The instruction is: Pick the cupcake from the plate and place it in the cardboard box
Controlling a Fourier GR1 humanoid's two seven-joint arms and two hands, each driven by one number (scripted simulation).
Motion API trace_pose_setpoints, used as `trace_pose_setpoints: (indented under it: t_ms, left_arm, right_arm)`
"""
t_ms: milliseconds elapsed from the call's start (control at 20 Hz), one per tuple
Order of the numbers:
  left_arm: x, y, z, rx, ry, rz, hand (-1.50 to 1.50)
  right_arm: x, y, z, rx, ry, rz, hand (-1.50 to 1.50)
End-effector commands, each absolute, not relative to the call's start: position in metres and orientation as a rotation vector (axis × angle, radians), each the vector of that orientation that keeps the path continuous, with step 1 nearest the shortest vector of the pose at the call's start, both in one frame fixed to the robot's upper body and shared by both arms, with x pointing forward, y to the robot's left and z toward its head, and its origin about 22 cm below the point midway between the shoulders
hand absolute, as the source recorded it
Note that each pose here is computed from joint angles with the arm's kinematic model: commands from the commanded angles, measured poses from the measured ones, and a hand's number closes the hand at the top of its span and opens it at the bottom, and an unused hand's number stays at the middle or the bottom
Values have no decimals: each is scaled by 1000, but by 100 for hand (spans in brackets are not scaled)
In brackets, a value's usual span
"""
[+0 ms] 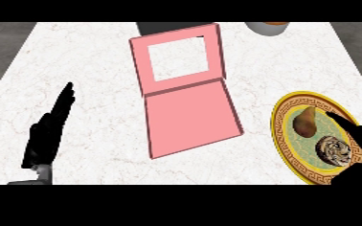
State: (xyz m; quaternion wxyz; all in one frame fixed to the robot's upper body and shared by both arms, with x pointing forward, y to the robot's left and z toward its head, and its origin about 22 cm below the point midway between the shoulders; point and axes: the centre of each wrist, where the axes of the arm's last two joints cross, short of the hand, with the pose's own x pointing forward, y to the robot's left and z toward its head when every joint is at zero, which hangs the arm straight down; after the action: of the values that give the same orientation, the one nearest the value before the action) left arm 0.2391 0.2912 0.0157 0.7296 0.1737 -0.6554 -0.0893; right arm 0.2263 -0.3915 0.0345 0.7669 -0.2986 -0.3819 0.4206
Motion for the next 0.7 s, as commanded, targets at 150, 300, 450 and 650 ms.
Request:
trace_pose_setpoints:
  t_ms: [150, 300, 450, 650]
  left_arm:
    - [244, 284, 10, 386, -1450, -195, 0]
    - [241, 277, 15, 375, -1442, -207, 0]
    - [243, 296, 10, 422, -1463, -209, 0]
    - [239, 287, -5, 390, -1444, -189, 0]
  right_arm:
    - [214, -384, 20, -616, -806, 942, -150]
    - [218, -392, 16, -569, -837, 906, 150]
    - [212, -374, 13, -712, -889, 953, 150]
    - [229, -371, 25, -869, -923, 951, 150]
